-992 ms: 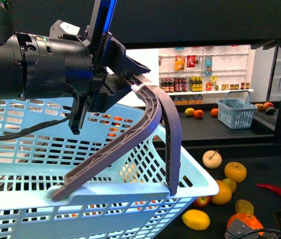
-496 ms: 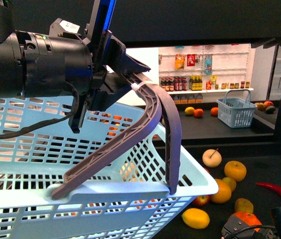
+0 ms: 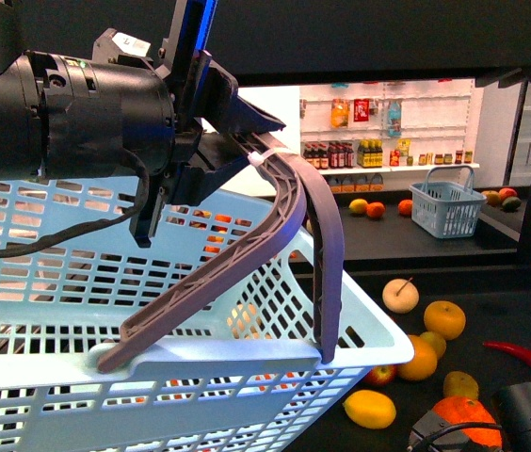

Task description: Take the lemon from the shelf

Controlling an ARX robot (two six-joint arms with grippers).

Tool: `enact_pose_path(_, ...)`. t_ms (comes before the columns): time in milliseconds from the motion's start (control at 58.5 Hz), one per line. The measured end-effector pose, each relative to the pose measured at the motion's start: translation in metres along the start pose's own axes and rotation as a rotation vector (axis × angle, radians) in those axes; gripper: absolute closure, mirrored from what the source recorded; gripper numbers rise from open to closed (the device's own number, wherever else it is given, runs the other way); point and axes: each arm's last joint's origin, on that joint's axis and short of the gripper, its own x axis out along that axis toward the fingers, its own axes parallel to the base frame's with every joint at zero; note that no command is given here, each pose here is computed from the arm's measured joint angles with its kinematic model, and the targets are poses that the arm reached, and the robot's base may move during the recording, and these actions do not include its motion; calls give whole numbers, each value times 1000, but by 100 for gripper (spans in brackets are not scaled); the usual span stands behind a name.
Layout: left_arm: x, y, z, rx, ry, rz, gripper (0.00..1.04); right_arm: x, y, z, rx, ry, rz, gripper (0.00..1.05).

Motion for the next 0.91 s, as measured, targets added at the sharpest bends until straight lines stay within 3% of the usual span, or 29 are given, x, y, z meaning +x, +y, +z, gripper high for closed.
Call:
enact_pose_path(154,0,0,0,1,-1,0,94,-1,-1,-1,1,-5,-11,8)
enact_pose_path(359,0,0,0,0,0,0,94,-2,-1,-7,-7,15,-14,36)
enact_pose_path(462,0,0,0,0,0,0,94,-2,-1,-8,-27,15,-18,42)
enact_pose_path(718,0,0,0,0,-1,0,94,-4,-3,-7,-39,-7,-49,44)
enact_pose_path(906,0,0,0,0,0,0,94,-18,-9,-8,-27,-11,-146,45)
